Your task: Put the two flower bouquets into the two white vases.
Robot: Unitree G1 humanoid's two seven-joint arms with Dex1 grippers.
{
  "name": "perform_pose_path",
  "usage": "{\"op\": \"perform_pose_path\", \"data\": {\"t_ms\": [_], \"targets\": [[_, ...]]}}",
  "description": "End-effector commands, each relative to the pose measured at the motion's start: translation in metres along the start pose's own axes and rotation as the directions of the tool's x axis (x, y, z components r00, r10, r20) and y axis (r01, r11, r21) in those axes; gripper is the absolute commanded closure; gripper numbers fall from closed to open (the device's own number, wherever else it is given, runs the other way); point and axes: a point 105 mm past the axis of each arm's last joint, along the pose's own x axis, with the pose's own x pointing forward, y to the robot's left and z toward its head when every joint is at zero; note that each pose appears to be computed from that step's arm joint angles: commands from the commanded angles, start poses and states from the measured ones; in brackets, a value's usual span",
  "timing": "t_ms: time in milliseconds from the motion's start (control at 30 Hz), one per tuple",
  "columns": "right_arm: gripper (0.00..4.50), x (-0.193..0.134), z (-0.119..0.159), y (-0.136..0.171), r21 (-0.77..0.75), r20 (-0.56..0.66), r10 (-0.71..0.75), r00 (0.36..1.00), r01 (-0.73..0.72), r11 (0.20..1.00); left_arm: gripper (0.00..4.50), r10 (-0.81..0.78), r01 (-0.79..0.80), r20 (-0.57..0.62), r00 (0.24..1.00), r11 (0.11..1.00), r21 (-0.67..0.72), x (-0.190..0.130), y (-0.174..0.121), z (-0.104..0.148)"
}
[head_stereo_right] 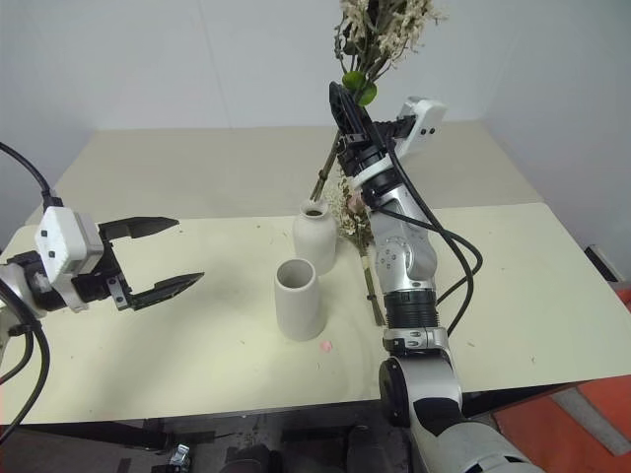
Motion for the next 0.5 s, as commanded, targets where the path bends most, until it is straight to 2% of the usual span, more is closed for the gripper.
{"op": "perform_pose_path", "data": {"t_ms": [33,400,500], "targets": [[4.3,0.003,0.003,0.006,-0.035,0.002,0.032,0.999,-0.032,0.999,0.0,-0.011,0.011,0.008,1.0,0.998,0.064,0.0,0.004,0.008],[4.3,-0.007,-0.033,0.014,-0.11,-0.122,0.078,0.99,-0.091,0.99,0.0,-0.011,0.011,0.007,1.0,0.999,0.035,0.0,0.0,0.006],[3.29,-0.009,-0.036,0.019,-0.082,-0.127,0.111,0.986,-0.122,0.989,0.0,-0.008,0.008,0.004,1.0,1.0,0.029,-0.002,-0.001,0.005]]}}
